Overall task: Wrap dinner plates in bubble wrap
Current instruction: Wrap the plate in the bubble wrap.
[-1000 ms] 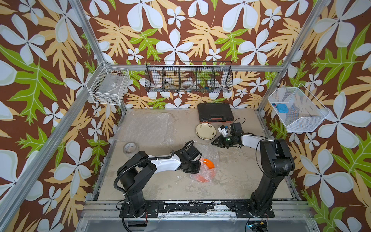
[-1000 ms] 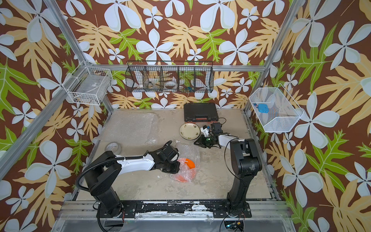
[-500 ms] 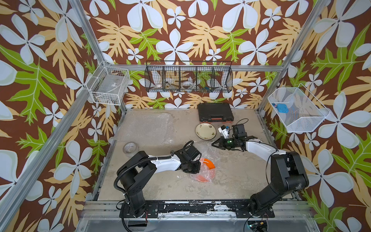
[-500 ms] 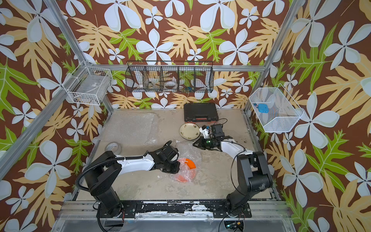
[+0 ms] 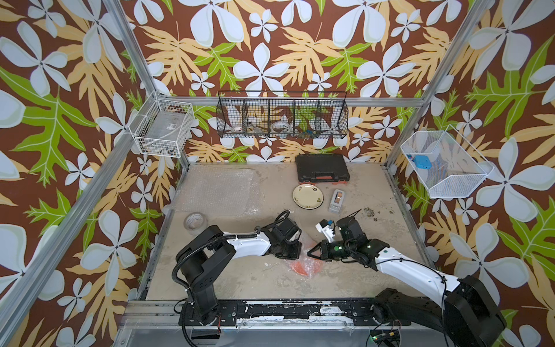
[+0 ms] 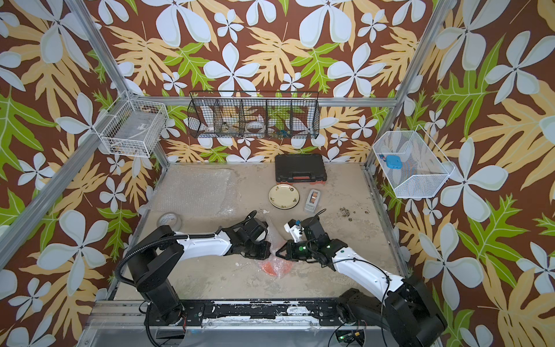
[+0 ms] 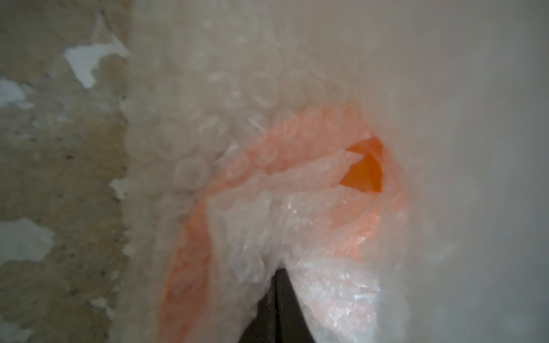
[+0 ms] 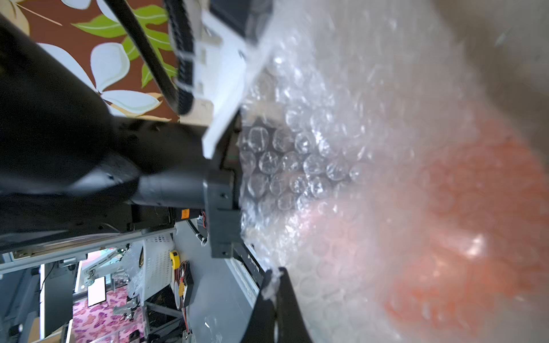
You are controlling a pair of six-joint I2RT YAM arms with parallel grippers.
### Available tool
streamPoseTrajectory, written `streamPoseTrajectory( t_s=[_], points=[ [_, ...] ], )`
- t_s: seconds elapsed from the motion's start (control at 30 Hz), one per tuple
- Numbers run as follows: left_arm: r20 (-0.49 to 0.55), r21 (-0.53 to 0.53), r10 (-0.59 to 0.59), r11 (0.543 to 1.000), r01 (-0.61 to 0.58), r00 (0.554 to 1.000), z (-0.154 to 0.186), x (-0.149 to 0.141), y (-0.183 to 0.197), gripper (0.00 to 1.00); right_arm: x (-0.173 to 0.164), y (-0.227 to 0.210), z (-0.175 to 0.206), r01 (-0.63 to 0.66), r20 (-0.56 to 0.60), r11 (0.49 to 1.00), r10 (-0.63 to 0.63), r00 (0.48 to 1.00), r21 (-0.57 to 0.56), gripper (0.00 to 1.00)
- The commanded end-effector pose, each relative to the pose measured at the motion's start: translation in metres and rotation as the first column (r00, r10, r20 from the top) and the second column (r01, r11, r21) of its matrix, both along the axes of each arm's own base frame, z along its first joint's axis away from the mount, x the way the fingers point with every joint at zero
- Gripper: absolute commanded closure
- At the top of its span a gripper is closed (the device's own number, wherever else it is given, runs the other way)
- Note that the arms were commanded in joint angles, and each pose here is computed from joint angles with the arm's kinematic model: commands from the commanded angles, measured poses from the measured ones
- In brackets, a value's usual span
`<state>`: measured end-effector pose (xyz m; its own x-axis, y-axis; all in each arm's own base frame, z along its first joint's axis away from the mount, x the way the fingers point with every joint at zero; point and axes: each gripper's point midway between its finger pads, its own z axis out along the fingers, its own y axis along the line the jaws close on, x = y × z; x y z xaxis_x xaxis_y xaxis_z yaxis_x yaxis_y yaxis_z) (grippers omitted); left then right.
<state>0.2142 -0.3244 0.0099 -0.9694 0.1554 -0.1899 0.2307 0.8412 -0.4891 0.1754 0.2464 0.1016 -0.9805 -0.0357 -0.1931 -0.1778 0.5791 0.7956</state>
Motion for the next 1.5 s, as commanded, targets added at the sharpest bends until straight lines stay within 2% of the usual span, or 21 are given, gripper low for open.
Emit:
streamPoseTrajectory(
  t_s=[0.0,0.27,0.4,0.5,0.67,0.73,0.87,0.93,1.03,1.17,1.3,1.37,1.4,1.47],
  points=[
    [-0.052,0.28,0.084,0.958,-0.066,0.995,-0.039,-0.016,0.06,0.93,-0.013,0.013,-0.003,0.005,-0.058,0.998,-0.001,0.998,0.061,1.0],
    [-0.064,0.272,0.111,0.958,-0.09,0.992,-0.043,-0.018,0.061,0.93,-0.034,0.024,-0.045,-0.062,-0.14,0.997,0.068,0.988,0.051,1.0],
    [-0.051,0.26,0.119,0.96,-0.102,0.992,-0.037,-0.015,0.06,0.93,-0.035,0.011,-0.078,-0.038,-0.19,0.997,0.024,0.981,-0.072,1.0],
    [0.003,0.215,0.13,0.968,-0.128,0.991,-0.005,-0.004,0.052,0.92,-0.036,0.006,-0.09,-0.02,-0.208,0.994,-0.004,0.978,-0.111,1.0],
    [0.12,0.101,0.157,0.98,-0.169,0.98,0.085,0.017,0.039,0.9,-0.036,0.003,-0.097,-0.005,-0.214,0.992,-0.023,0.976,-0.13,1.0],
    [0.117,0.064,0.154,0.985,-0.162,0.981,0.102,0.014,0.035,0.9,-0.036,0.003,-0.098,-0.01,-0.215,0.991,-0.019,0.976,-0.131,1.0],
    [0.067,-0.09,0.121,0.989,-0.115,0.99,0.119,-0.003,0.001,0.9,-0.036,0.003,-0.1,-0.019,-0.215,0.99,-0.012,0.977,-0.138,1.0],
    [0.024,-0.126,0.087,0.989,-0.083,0.996,0.109,-0.011,-0.015,0.91,-0.036,0.003,-0.1,-0.02,-0.214,0.99,-0.01,0.977,-0.138,1.0],
    [-0.004,-0.087,0.054,0.995,-0.054,0.999,0.082,-0.02,-0.023,0.91,-0.034,0.004,-0.099,-0.022,-0.212,0.99,-0.008,0.977,-0.142,1.0],
    [-0.06,0.025,0.056,0.998,-0.055,0.997,0.024,-0.031,-0.004,0.91,-0.032,0.003,-0.096,-0.021,-0.203,0.987,-0.011,0.979,-0.157,1.0],
    [-0.095,0.111,0.072,0.992,-0.062,0.993,-0.016,-0.041,0.017,0.91,-0.031,-0.002,-0.084,-0.014,-0.173,0.983,-0.018,0.985,-0.181,0.98],
    [-0.105,0.136,0.079,0.989,-0.065,0.991,-0.026,-0.045,0.024,0.91,-0.029,-0.006,-0.067,-0.002,-0.141,0.981,-0.025,0.99,-0.195,0.76],
    [-0.107,0.138,0.083,0.988,-0.067,0.991,-0.028,-0.045,0.026,0.91,-0.029,-0.006,-0.058,0.0,-0.129,0.982,-0.025,0.991,-0.187,0.69],
    [-0.112,0.139,0.083,0.988,-0.068,0.99,-0.031,-0.047,0.028,0.91,-0.021,-0.008,-0.041,0.037,-0.082,0.983,-0.053,0.995,-0.18,0.63]
  ],
)
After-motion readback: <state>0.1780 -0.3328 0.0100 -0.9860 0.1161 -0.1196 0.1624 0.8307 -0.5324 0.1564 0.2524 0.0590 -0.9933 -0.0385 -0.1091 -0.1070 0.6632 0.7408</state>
